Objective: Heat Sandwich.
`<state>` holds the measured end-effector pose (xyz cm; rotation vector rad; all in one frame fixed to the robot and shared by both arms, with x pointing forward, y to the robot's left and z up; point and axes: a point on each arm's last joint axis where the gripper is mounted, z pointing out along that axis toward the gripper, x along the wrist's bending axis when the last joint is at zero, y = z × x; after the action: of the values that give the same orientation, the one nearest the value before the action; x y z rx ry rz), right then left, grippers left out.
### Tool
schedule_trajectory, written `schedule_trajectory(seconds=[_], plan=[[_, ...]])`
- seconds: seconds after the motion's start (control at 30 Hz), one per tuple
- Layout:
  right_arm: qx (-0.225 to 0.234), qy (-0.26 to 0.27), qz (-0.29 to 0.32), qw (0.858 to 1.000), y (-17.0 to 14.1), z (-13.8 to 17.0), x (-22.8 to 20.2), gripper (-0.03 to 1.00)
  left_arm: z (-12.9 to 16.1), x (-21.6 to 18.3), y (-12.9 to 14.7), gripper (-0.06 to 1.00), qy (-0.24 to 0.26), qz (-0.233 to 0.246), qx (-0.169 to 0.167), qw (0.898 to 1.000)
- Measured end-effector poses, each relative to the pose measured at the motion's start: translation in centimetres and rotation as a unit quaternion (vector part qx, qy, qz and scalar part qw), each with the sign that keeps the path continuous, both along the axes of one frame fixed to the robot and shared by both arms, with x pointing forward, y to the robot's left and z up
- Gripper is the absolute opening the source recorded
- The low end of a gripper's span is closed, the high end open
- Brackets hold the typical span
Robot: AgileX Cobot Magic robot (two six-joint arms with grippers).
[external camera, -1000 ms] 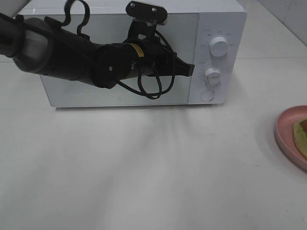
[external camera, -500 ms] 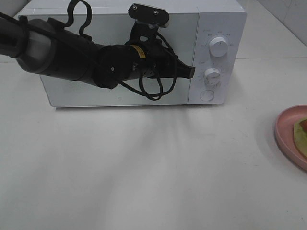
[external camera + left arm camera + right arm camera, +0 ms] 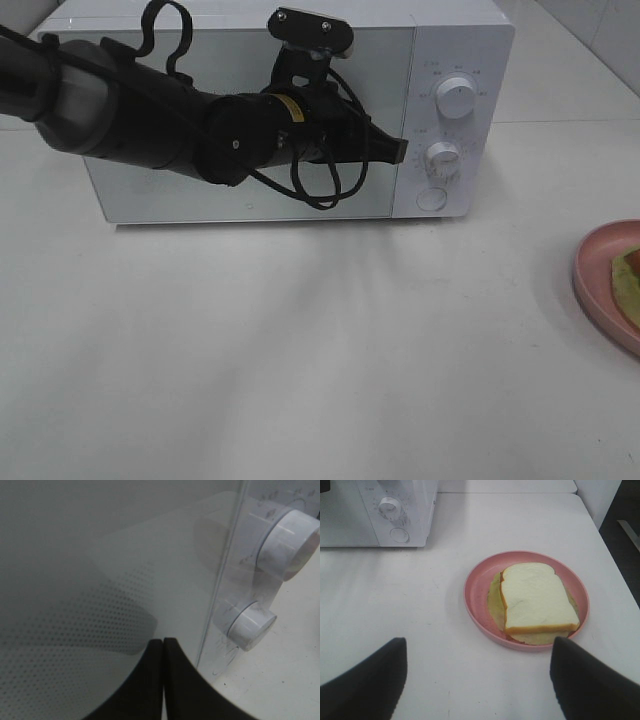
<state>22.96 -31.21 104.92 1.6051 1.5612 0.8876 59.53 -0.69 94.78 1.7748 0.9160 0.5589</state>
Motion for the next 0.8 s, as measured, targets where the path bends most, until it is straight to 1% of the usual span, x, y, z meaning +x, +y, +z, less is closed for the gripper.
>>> schedule_trajectory(seconds=[0.37, 0.53, 0.7, 0.8], plan=[[0.0, 0.0, 0.0, 1.0, 0.0, 0.0, 0.0, 0.76, 0.4, -0.4, -0.6, 0.0, 0.001, -0.001, -0.012, 1.0], [0.0, 0.0, 0.0, 1.0, 0.0, 0.0, 0.0, 0.76, 1.2, -0.8, -1.1, 0.0, 0.006, -0.005, -0.017, 1.0], [0.0, 0.0, 0.0, 1.0, 0.0, 0.0, 0.0, 0.76, 2.4, -2.2, -1.8, 0.0, 0.019, -0.023, -0.014, 0.999], [0.0, 0.0, 0.0, 1.0, 0.0, 0.0, 0.0, 0.76, 3.2, -4.1, -2.4, 0.0, 0.029, -0.044, -0.007, 0.999]])
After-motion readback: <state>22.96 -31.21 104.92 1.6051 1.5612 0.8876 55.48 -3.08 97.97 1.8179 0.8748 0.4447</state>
